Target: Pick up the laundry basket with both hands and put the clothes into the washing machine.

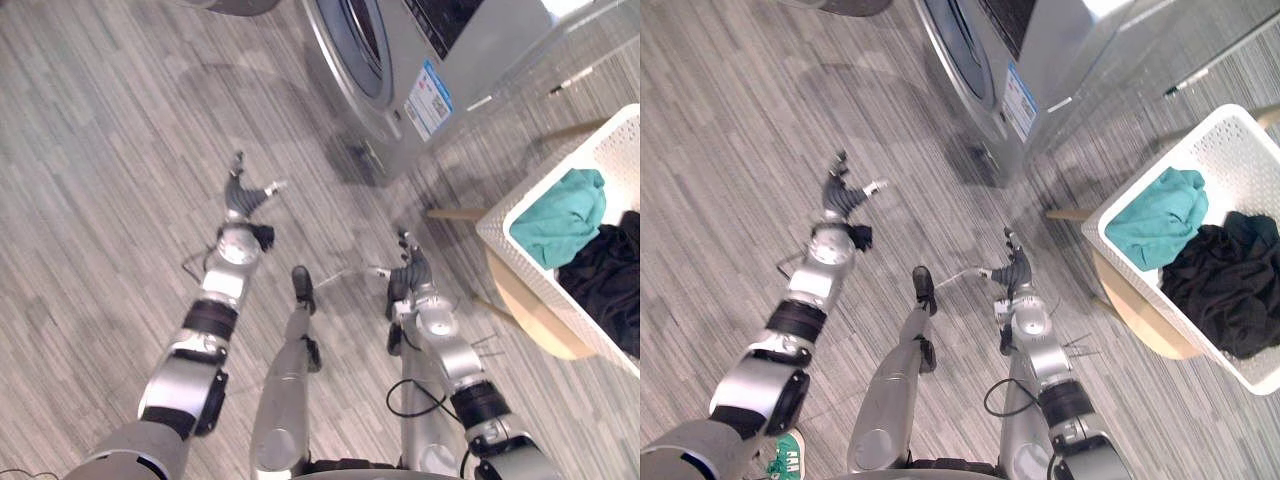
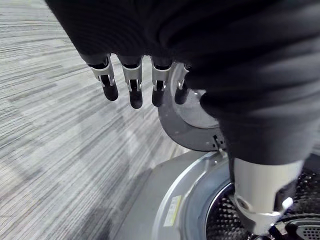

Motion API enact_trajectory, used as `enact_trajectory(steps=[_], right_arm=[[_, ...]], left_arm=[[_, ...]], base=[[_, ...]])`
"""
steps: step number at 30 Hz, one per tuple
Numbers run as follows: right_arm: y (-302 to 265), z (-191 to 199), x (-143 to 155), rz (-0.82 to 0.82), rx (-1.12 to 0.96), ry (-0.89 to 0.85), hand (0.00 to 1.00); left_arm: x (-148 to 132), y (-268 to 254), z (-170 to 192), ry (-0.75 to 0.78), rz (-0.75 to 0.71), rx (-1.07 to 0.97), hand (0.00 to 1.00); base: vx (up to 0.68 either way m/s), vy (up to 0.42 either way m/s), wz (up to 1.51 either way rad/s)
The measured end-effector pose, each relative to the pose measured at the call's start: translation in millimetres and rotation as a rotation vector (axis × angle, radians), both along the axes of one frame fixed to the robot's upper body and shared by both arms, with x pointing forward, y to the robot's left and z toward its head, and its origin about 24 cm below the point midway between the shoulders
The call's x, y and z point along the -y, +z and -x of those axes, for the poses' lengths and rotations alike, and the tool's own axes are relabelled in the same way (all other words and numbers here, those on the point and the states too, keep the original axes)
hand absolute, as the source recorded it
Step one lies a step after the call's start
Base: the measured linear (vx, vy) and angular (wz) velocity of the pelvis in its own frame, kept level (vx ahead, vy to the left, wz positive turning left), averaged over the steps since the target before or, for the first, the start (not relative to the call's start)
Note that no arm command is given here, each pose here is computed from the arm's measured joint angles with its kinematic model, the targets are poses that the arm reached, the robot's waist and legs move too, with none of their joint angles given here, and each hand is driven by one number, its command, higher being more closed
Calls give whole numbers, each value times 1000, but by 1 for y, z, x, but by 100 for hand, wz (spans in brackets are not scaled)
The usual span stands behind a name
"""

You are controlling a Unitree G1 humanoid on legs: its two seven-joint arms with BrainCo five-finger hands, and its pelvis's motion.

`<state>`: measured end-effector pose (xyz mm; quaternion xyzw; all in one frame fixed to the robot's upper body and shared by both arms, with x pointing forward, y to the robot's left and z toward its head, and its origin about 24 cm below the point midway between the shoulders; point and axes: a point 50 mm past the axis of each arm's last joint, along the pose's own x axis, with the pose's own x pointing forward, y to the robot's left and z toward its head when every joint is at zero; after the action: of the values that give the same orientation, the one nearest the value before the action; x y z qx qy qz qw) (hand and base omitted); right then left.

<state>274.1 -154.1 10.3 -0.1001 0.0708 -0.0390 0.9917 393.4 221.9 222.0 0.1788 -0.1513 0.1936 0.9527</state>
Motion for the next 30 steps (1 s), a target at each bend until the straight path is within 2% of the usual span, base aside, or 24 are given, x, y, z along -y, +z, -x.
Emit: enact_trajectory(steps=[4,11,14,26,30], right_arm=[[7,9,18,-7,46,-85,0],[23,15,34,-10,135,-161,0],[32,16,35,-12,186,-176,0],[35,33,41,-14,236,-199,0],[32,42,43,-29,235,-204,0]], left_arm=[[-12,24,2,38,-22,58,0],[-19,45,2,83,-92,69,0],[-25,59,3,131,-142,80,0],[-52,92,16,276,-158,141,0],[-57,122,25,322,-171,221,0]], base=[[31,-20,-28],[34,-17,-6],[27,-30,4],[21,-28,4],[8,-38,8]])
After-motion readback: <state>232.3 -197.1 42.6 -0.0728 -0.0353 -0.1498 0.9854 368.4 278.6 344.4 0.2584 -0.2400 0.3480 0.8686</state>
